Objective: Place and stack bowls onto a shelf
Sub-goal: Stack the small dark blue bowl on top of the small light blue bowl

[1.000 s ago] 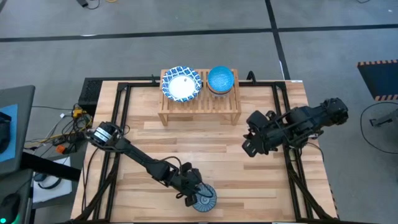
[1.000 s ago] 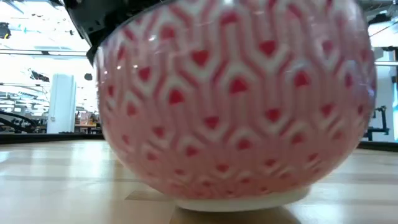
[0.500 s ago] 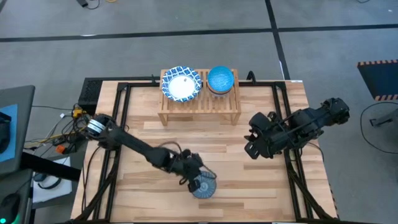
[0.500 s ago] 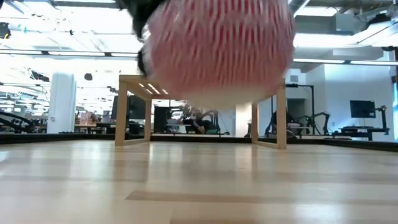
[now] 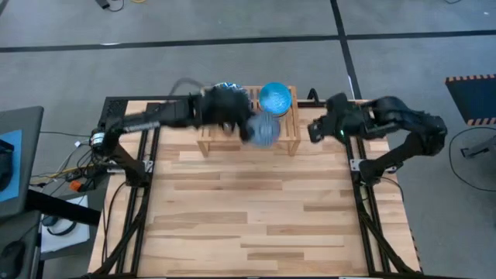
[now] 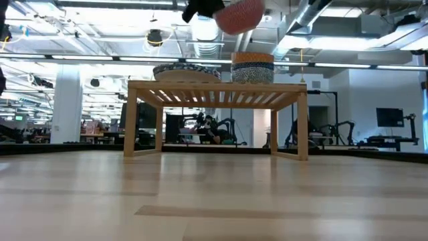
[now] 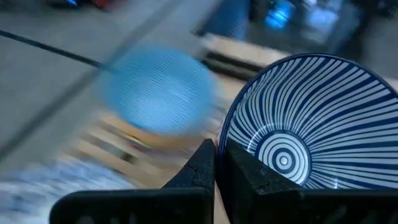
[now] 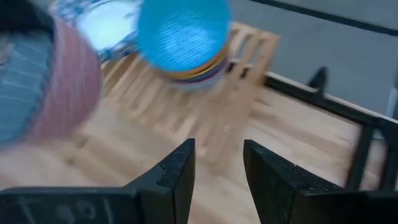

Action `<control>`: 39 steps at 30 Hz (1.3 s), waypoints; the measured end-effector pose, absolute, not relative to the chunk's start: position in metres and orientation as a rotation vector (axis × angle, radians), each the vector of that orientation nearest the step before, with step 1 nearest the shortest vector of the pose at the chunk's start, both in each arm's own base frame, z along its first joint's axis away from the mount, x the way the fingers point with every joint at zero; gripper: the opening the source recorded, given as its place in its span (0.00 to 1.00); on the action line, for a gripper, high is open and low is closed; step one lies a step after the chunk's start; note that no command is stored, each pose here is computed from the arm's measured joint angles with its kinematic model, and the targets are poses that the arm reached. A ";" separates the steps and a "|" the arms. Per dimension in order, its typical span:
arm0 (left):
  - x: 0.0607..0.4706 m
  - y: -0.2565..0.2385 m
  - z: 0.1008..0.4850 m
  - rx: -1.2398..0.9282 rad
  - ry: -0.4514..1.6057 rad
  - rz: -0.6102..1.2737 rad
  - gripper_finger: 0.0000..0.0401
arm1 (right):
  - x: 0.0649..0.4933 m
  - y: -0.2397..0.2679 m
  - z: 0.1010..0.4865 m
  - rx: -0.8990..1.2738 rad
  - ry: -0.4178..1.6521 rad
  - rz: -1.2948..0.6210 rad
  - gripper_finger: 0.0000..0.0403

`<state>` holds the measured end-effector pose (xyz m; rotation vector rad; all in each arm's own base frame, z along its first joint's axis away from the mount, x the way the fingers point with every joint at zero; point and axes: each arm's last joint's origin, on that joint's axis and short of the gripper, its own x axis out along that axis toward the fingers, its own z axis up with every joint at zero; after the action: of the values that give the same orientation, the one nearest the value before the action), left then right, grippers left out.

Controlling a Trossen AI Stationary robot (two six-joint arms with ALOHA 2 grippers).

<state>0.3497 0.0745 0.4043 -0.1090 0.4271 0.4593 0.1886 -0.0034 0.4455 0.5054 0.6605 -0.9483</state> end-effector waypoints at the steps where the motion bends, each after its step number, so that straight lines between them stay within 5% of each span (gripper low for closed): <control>1: 0.348 0.091 0.411 -0.093 0.402 0.494 0.00 | 0.188 -0.010 0.446 0.516 0.655 -0.979 0.40; 13: 0.370 0.214 0.423 -0.112 0.281 0.488 0.00 | 0.202 -0.042 0.436 0.560 0.684 -1.126 0.40; 25: 0.406 0.220 0.396 -0.033 0.471 0.455 0.00 | 0.196 -0.057 0.437 0.536 0.720 -1.158 0.40; 39: 0.399 0.224 0.393 0.018 0.551 0.504 0.01 | 0.188 -0.068 0.438 0.530 0.768 -1.138 0.40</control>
<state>0.3994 0.2243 0.3929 0.0182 0.5511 0.5044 0.1882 -0.0681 0.4381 0.5305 0.7677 -1.1378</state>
